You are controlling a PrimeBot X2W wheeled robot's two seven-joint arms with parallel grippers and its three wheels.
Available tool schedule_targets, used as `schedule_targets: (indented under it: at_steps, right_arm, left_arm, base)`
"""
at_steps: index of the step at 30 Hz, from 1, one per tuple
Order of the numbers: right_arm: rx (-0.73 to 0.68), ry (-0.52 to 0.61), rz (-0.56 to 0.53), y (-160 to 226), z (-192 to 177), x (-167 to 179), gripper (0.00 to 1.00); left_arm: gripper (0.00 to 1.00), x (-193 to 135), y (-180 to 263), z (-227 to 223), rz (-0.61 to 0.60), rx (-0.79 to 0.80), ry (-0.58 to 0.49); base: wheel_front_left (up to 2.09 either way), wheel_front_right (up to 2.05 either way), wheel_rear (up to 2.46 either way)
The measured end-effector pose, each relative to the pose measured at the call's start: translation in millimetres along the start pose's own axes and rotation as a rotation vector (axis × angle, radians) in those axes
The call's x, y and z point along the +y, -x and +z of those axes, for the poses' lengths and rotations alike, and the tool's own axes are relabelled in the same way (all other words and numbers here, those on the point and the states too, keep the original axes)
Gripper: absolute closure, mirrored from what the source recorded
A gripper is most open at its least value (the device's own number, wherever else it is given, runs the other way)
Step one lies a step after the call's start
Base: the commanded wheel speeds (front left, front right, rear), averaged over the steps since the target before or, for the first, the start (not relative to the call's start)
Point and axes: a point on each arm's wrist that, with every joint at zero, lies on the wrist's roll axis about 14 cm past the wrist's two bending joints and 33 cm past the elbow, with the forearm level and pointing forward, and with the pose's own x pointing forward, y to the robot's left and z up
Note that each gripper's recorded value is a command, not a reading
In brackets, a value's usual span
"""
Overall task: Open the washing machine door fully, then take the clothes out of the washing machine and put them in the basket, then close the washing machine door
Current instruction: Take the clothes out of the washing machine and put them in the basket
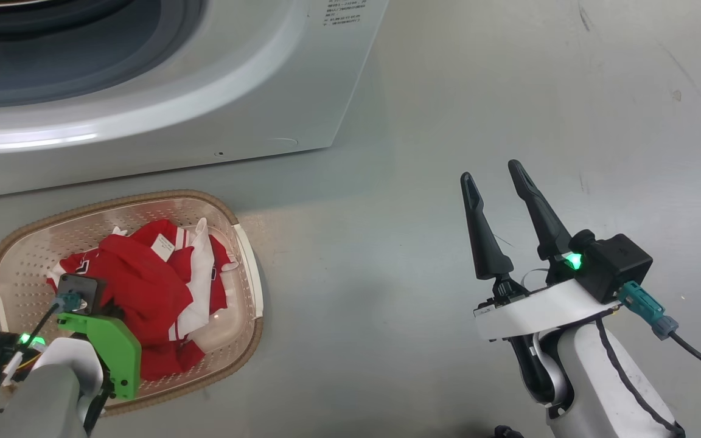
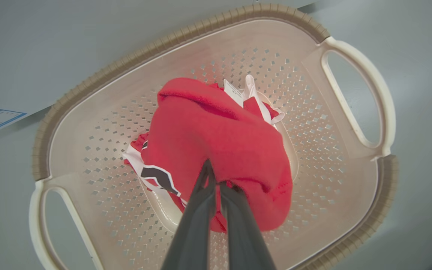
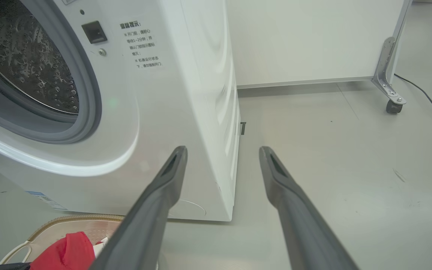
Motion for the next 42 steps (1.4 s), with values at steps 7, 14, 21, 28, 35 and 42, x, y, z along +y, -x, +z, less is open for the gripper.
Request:
schedule_targets:
  at_steps: [7,14,21,28,35,42]
  right_arm:
    - [0.007,0.003,-0.007,0.6,-2.4,-2.5,0.0]
    - [0.014,0.01,-0.016,1.4,-4.5,-5.8,0.0]
    - [0.009,0.01,-0.019,1.2,-2.8,-6.7,0.0]
    - [-0.008,0.009,-0.007,1.4,3.4,-2.8,0.0]
    - [-0.044,0.007,0.012,3.4,16.8,2.6,0.0]
    - [-0.056,-0.003,0.019,11.5,21.5,6.2,0.0]
  left_arm:
    - [1.0,-5.9,-0.6,-26.6,-0.009,0.075,0.025]
    - [1.0,-5.8,1.5,-50.8,-0.005,0.144,0.062]
    - [0.0,-4.1,2.1,-49.4,0.007,0.133,0.095]
    - [0.0,0.4,8.5,-34.0,0.023,0.071,0.083]
    - [0.0,0.3,20.4,2.0,0.034,-0.087,0.076]
    - [0.0,-7.3,40.2,63.8,0.032,-0.331,0.104]
  base:
    - [0.0,0.0,0.0]
    - [0.0,0.0,0.0]
    - [0.0,0.0,0.0]
    - [0.0,0.0,0.0]
    - [0.0,0.0,0.0]
    - [0.0,0.0,0.0]
